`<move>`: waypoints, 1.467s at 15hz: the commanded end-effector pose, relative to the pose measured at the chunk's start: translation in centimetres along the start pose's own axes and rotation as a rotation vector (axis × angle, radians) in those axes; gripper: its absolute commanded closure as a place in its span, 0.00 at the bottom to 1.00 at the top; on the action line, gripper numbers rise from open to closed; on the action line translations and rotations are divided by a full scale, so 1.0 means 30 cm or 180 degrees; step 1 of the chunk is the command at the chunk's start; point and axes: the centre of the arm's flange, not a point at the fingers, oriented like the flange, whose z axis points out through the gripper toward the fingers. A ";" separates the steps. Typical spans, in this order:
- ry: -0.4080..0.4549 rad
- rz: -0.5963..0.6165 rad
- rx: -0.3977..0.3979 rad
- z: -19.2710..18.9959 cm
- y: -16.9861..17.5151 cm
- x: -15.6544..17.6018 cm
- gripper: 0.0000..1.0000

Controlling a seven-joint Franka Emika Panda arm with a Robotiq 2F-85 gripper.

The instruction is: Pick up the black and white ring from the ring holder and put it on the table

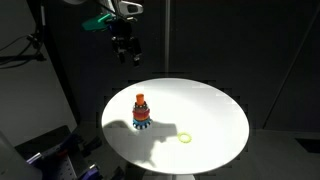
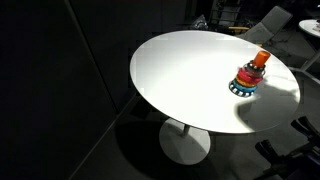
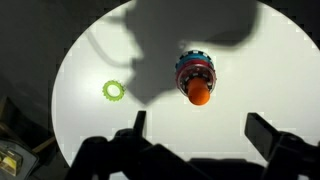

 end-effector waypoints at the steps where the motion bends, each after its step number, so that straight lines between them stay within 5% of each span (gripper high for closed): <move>1: 0.0215 0.0079 0.0133 0.074 0.026 -0.006 0.00; 14: 0.0489 0.0089 0.0209 0.349 0.013 -0.005 0.00; 22: 0.0406 0.0126 0.0208 0.397 -0.007 -0.001 0.00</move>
